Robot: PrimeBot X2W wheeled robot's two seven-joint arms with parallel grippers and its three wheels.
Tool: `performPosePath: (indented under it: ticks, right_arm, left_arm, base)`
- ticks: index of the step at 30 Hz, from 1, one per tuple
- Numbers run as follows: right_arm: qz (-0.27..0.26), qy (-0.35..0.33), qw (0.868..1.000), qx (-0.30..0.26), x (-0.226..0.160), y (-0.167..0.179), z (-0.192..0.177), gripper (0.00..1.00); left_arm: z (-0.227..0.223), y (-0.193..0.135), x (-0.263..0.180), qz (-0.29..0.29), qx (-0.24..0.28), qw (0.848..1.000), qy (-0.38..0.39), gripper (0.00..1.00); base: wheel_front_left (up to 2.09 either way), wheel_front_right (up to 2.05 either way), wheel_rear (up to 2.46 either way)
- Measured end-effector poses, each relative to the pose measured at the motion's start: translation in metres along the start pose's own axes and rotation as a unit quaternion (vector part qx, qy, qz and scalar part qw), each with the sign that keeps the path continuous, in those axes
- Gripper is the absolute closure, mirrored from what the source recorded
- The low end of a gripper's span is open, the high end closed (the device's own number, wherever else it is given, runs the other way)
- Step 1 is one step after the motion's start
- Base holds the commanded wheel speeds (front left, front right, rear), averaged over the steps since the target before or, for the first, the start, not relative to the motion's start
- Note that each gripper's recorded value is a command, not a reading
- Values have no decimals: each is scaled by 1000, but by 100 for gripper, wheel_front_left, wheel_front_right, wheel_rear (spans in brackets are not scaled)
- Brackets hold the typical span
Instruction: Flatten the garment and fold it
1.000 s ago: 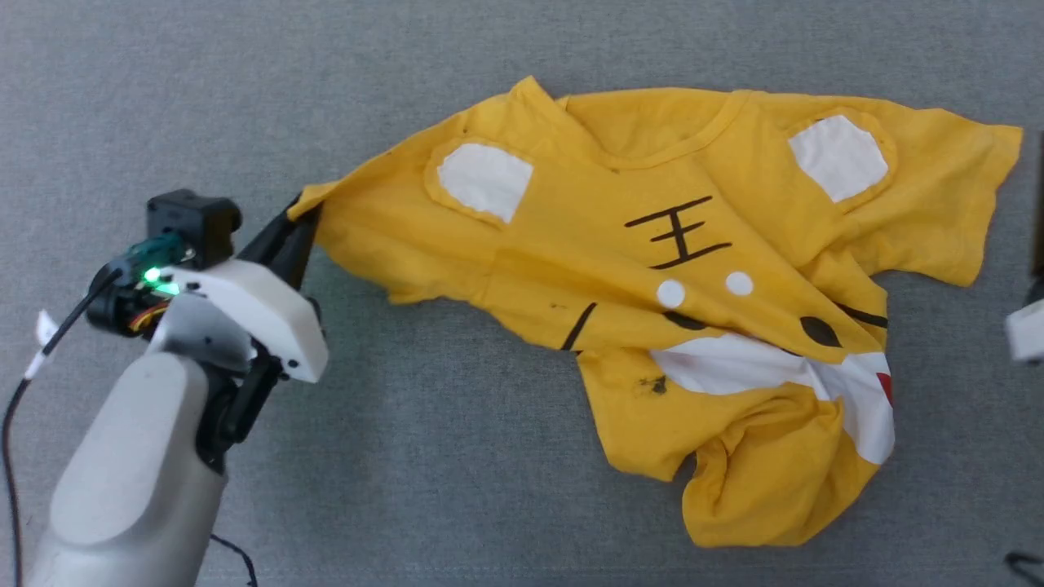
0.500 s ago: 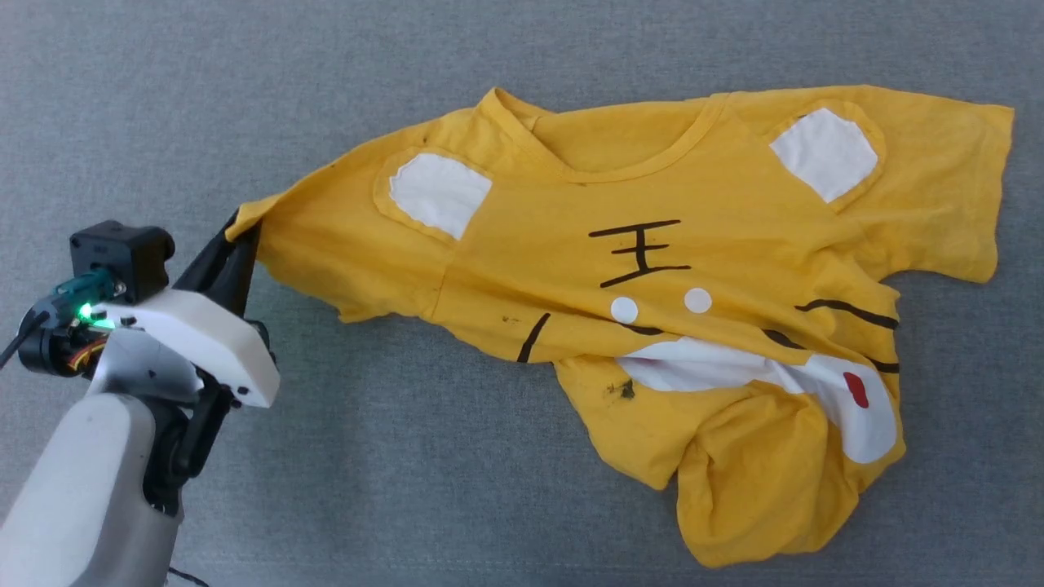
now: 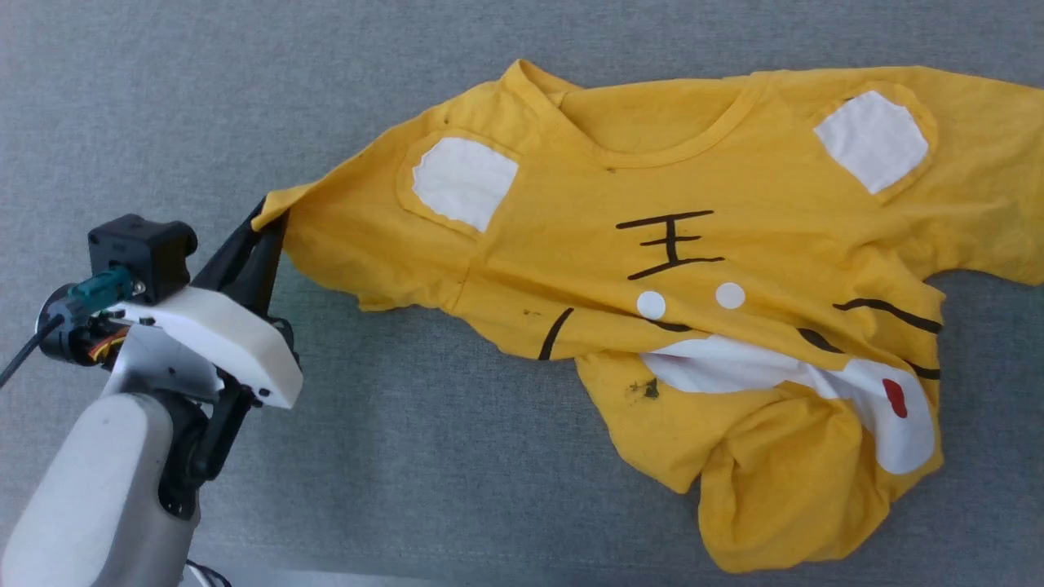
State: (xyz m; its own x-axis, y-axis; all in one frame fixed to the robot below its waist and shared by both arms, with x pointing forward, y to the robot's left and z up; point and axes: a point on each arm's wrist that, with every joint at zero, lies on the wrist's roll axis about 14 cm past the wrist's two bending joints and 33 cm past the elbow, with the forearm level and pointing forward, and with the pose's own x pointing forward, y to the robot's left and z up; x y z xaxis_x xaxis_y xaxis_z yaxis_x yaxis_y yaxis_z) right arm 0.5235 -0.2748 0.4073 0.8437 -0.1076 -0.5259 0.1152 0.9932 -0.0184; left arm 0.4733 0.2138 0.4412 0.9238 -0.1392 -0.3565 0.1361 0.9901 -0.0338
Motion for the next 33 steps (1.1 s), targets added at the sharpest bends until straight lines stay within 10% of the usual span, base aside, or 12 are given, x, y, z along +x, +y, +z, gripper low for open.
performPosePath:
  ticks: [13, 16, 33]
  right_arm:
    - [-2, 41, 999, 22, 27, 8, -21, 0]
    - [-4, 42, 999, 30, 30, 9, -20, 100]
    - [15, -47, 998, 46, 5, 17, 33, 100]
  left_arm:
    - [-6, 6, -1, 7, 0, 1000, 10, 100]
    - [-4, 7, 0, 9, -1, 1000, 7, 100]
    - [20, -3, -2, -6, -22, 999, -41, 100]
  base:
    - [0, 0, 0]
    - [0, 0, 0]
    - [0, 0, 0]
